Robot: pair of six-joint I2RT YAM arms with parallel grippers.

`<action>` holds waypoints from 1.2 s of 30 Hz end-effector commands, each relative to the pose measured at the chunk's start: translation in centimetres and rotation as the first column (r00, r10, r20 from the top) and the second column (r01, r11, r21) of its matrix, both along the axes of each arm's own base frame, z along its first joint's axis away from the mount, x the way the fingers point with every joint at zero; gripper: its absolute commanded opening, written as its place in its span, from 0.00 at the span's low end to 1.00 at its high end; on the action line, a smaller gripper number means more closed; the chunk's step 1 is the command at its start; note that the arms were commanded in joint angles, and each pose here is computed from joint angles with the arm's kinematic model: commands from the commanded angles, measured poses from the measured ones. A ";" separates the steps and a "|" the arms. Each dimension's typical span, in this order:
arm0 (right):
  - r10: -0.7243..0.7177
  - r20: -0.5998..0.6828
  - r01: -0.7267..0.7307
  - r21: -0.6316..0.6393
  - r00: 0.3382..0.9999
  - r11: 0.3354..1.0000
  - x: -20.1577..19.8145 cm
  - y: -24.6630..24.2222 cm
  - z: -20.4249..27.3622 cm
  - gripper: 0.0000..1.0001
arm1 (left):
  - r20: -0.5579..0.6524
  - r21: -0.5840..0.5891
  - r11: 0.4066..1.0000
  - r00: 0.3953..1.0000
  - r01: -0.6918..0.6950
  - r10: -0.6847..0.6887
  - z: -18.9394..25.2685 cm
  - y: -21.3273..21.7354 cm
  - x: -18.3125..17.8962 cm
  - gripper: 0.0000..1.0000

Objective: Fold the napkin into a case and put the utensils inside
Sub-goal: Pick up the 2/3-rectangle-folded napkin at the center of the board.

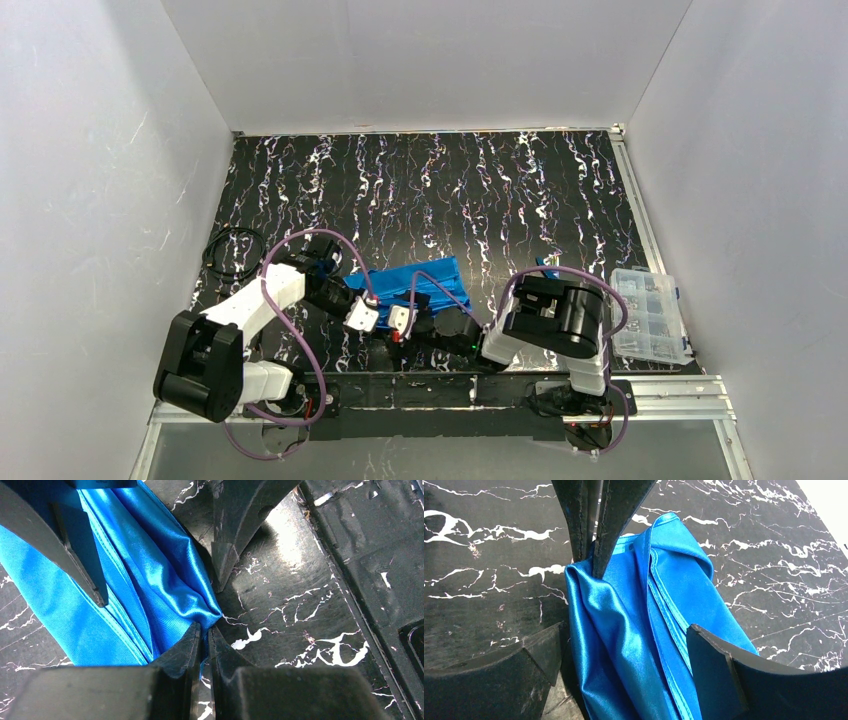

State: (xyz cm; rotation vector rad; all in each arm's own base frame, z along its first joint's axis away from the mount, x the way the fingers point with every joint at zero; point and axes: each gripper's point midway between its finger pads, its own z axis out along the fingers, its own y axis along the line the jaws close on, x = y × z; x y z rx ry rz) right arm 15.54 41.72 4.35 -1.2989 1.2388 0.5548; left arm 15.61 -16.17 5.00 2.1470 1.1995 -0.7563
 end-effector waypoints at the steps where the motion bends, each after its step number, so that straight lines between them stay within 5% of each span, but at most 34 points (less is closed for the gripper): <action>1: 0.010 0.040 -0.012 0.047 0.999 0.999 0.7 1.1 1.1 0.95 | -0.010 -0.035 0.999 1.000 0.010 -0.010 0.6 -0.1 -0.9 0.00; 6: 0.017 0.009 -0.017 0.060 1.000 0.998 0.7 1.8 1.1 0.83 | -0.004 -0.045 0.999 1.000 0.005 -0.005 0.8 -0.2 -0.7 0.00; 21: 0.069 -0.110 -0.057 0.106 0.992 0.993 -0.5 2.3 2.1 0.03 | 0.052 -0.023 1.000 0.999 -0.008 0.009 -0.2 0.2 0.3 0.00; 28: 0.099 -0.203 -0.072 0.139 0.974 0.988 -1.1 1.9 2.0 0.01 | 0.083 -0.015 0.997 0.993 -0.081 0.082 0.0 0.8 2.0 0.21; 36: 0.112 -0.281 -0.079 0.128 0.953 0.989 -0.8 1.5 1.5 0.01 | 0.080 -0.002 0.988 0.985 -0.154 0.154 2.8 2.5 1.8 0.28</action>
